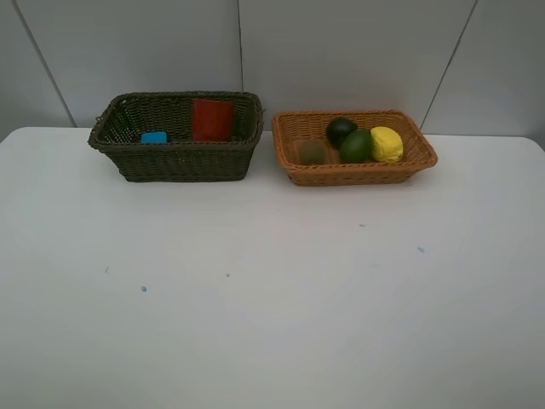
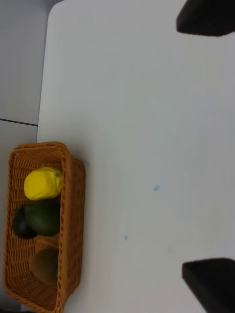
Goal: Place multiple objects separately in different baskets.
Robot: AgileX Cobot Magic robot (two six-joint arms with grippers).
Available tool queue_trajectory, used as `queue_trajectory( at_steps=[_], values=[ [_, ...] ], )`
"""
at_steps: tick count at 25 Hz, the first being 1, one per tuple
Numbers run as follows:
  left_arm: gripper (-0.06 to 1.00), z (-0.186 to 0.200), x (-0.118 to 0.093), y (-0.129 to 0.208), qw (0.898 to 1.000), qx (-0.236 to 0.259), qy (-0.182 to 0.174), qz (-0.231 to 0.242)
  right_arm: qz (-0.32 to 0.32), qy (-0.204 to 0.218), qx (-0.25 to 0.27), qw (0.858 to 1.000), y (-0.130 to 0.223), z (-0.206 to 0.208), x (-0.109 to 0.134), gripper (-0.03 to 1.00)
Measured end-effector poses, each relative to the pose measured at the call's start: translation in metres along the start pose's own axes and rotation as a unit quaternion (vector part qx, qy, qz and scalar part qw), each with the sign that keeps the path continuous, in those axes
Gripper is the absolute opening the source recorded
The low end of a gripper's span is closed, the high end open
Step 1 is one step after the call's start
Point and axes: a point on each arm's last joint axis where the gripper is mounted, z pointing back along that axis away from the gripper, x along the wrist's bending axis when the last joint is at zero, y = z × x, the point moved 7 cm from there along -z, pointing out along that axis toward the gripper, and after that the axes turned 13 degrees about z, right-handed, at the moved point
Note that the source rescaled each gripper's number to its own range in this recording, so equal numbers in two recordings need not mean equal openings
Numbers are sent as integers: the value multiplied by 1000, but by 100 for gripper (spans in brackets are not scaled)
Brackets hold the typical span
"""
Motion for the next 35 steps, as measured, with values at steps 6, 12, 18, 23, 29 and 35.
queue_trajectory(
  at_steps=[6,12,18,23,29,35],
  values=[
    [100,0,0,0,1000,0,0,0,0,0,0,1000,0,0,0,100],
    [100,0,0,0,1000,0,0,0,0,0,0,1000,0,0,0,100],
    [100,0,0,0,1000,0,0,0,0,0,0,1000,0,0,0,100],
    [100,0,0,0,1000,0,0,0,0,0,0,1000,0,0,0,100],
    [100,0,0,0,1000,0,0,0,0,0,0,1000,0,0,0,100],
    [100,0,0,0,1000,0,0,0,0,0,0,1000,0,0,0,100]
  ],
)
